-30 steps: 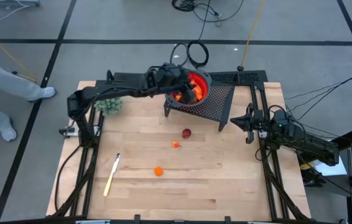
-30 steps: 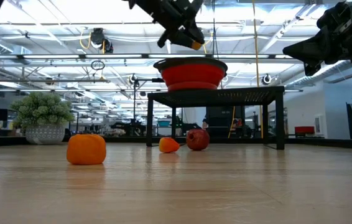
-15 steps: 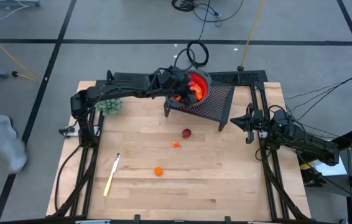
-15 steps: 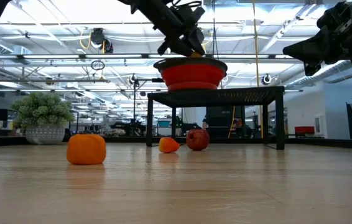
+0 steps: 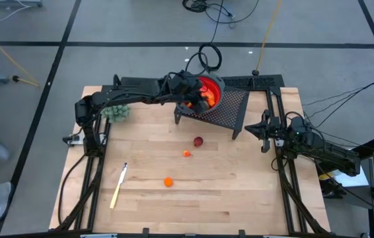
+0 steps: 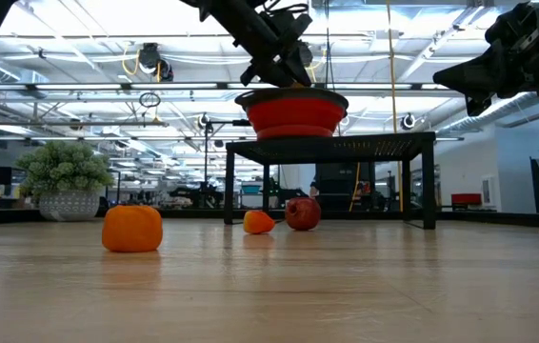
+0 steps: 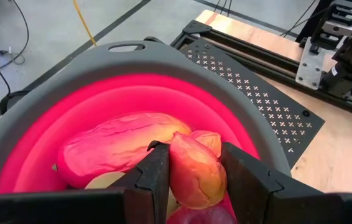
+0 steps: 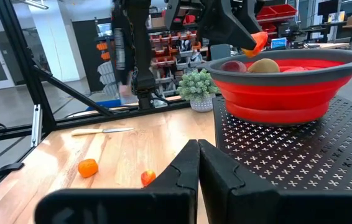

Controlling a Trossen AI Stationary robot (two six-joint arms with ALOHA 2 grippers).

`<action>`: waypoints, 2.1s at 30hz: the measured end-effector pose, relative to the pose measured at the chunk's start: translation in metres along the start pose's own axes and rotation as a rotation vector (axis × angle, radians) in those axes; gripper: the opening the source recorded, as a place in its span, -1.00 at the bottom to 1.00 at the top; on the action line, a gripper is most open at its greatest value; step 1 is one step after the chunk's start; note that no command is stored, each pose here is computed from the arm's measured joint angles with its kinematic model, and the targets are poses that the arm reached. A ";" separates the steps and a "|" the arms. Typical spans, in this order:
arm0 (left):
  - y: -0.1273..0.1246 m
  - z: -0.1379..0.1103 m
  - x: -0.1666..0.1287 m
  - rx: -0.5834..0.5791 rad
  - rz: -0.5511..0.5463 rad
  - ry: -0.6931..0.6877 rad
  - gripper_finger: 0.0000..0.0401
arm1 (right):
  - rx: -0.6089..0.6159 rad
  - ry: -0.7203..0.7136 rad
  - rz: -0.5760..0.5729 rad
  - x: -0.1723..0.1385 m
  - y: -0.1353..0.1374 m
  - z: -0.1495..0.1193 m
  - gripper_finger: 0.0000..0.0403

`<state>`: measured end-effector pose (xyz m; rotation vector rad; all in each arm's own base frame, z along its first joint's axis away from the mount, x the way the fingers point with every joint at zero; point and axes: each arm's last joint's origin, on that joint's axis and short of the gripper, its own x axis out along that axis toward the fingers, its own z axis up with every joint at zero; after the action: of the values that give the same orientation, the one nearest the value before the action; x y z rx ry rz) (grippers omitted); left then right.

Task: Pick & Place Fruit
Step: Put the pear into the red strainer bowl on the shelf, then put the orange into the red strainer bowl on the shelf

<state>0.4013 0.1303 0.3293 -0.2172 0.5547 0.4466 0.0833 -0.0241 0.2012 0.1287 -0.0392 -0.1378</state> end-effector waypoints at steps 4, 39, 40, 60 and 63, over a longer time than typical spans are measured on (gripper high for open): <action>0.003 0.000 0.000 -0.001 0.006 0.010 -0.37 | 0.000 0.000 0.000 0.000 0.000 0.000 -1.00; -0.040 -0.003 -0.074 -0.142 -0.097 0.098 0.07 | 0.000 0.001 0.000 0.000 0.000 0.000 -1.00; -0.045 -0.006 -0.075 -0.151 -0.102 0.123 0.07 | 0.000 0.001 -0.001 0.000 0.000 0.000 -1.00; -0.134 -0.043 -0.108 -0.347 -0.159 0.217 0.07 | -0.004 0.002 -0.001 0.000 0.000 0.000 -1.00; -0.142 -0.046 -0.113 -0.388 -0.161 0.220 0.07 | -0.040 0.002 -0.001 0.000 0.000 0.000 -1.00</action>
<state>0.3604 -0.0494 0.3643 -0.6843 0.6568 0.3729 0.0834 -0.0241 0.2010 0.0891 -0.0347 -0.1389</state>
